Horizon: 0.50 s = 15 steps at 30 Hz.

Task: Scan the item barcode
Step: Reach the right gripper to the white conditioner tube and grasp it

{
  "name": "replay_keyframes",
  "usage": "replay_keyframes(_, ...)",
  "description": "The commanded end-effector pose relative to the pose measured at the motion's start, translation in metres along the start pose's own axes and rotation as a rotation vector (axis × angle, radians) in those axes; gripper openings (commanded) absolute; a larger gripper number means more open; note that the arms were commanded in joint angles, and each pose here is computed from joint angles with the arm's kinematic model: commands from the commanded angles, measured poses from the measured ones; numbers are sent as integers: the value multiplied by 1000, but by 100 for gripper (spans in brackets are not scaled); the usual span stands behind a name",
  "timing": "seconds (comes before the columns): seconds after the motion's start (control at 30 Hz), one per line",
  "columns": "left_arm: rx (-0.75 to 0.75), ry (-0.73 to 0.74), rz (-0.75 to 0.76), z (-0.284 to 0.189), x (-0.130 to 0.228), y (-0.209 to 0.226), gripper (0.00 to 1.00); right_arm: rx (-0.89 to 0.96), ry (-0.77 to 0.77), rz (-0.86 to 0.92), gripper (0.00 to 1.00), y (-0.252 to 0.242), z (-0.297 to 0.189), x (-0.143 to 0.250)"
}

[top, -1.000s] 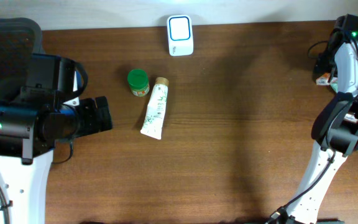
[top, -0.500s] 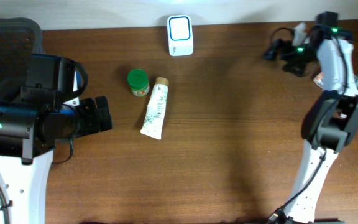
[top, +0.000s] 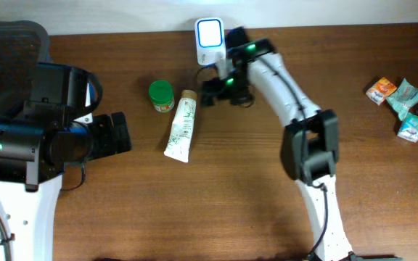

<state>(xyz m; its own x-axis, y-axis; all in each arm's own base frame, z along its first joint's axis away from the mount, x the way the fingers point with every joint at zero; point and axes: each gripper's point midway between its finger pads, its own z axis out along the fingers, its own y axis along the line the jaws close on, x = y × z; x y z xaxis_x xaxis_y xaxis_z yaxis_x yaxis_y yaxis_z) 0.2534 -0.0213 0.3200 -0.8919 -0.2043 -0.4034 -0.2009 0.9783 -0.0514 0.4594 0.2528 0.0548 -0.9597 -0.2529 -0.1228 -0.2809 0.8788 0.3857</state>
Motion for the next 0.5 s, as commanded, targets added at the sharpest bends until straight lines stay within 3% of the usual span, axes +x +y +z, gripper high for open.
replay_keyframes(0.0,2,-17,-12,-4,0,1,99,136,-60,18,99,28,-5,-1)
replay_keyframes(0.17,2,-17,-12,-4,0,1,99,156,-91,-77,99,82,19,7)
replay_keyframes(0.47,2,-17,-12,-4,0,1,99,383,-170,142,99,75,32,21)
